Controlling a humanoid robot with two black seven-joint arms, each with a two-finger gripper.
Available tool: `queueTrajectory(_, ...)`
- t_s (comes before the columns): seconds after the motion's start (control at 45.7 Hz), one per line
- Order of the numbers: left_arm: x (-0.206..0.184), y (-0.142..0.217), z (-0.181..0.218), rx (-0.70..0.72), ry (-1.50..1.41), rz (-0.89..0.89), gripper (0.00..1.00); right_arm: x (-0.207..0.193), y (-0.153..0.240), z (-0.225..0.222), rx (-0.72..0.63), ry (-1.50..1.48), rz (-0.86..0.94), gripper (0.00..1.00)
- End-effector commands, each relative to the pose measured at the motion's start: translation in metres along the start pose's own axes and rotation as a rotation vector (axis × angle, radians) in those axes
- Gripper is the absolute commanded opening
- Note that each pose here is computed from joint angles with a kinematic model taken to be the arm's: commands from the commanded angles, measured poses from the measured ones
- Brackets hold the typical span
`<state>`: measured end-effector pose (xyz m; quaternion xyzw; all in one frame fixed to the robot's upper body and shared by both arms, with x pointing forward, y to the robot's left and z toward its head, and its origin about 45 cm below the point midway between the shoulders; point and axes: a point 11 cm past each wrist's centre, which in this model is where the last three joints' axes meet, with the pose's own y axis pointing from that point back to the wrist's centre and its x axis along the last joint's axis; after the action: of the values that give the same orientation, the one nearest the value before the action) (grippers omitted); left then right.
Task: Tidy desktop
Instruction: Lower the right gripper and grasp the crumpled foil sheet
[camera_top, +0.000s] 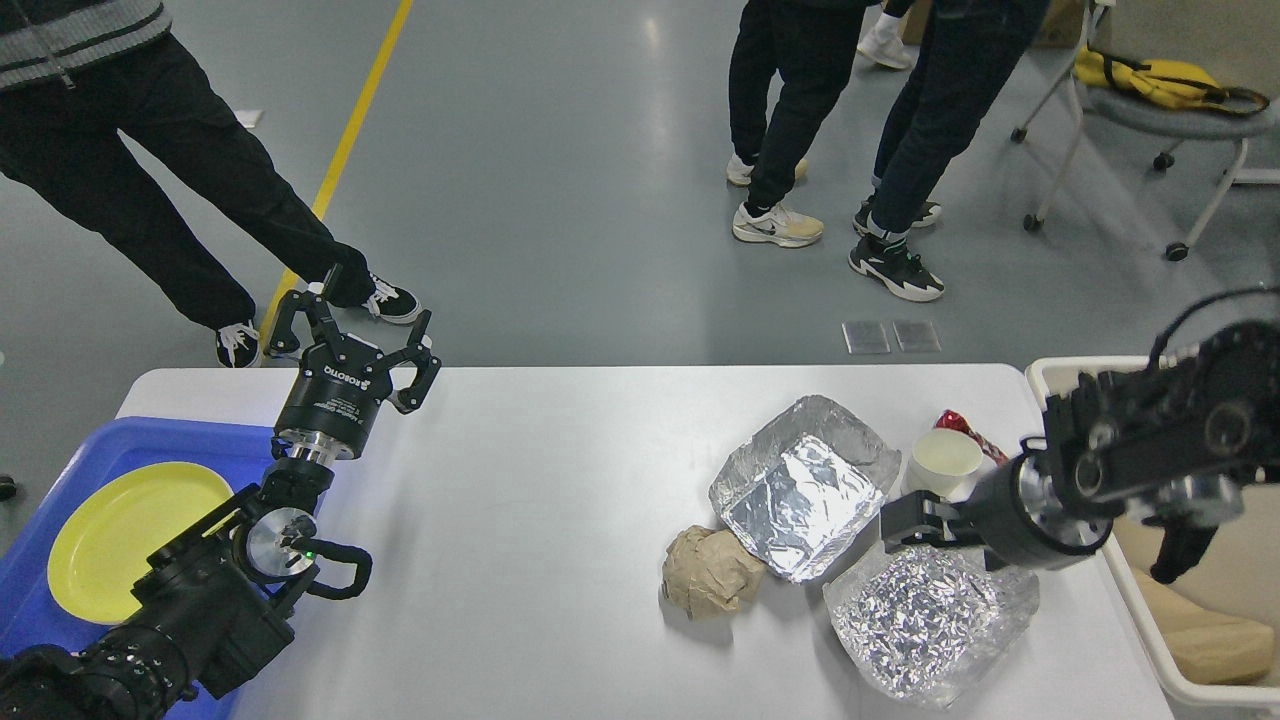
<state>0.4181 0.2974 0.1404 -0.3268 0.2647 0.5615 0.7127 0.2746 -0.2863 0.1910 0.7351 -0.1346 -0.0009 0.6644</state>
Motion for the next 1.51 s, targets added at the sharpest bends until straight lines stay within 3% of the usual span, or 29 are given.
queueTrajectory(0.0, 0.000, 0.000, 0.000, 0.000, 0.000, 0.000, 1.00, -0.019, -0.020, 0.021, -0.029, -0.104, -0.003, 1.00)
queueTrajectory(0.591, 0.000, 0.000, 0.000, 0.000, 0.000, 0.001, 1.00, -0.049, -0.082, 0.087, -0.121, -0.343, 0.081, 1.00)
queueTrajectory(1.006, 0.000, 0.000, 0.000, -0.001, 0.001, 0.000, 1.00, -0.066, -0.108, 0.085, -0.058, -0.497, 0.125, 1.00)
queueTrajectory(1.291, 0.000, 0.000, 0.000, -0.001, 0.001, 0.000, 1.00, -0.060, -0.113, 0.086, -0.063, -0.540, 0.197, 0.65)
queueTrajectory(1.378, 0.001, 0.000, 0.001, -0.001, -0.001, 0.001, 1.00, -0.061, -0.113, 0.086, -0.064, -0.555, 0.197, 0.43)
queueTrajectory(1.466, 0.000, 0.000, 0.000, -0.001, 0.001, 0.000, 1.00, -0.062, -0.113, 0.087, -0.066, -0.558, 0.194, 0.03)
queueTrajectory(1.488, 0.001, 0.000, 0.001, -0.001, -0.001, 0.001, 1.00, -0.062, -0.113, 0.086, -0.066, -0.558, 0.193, 0.00)
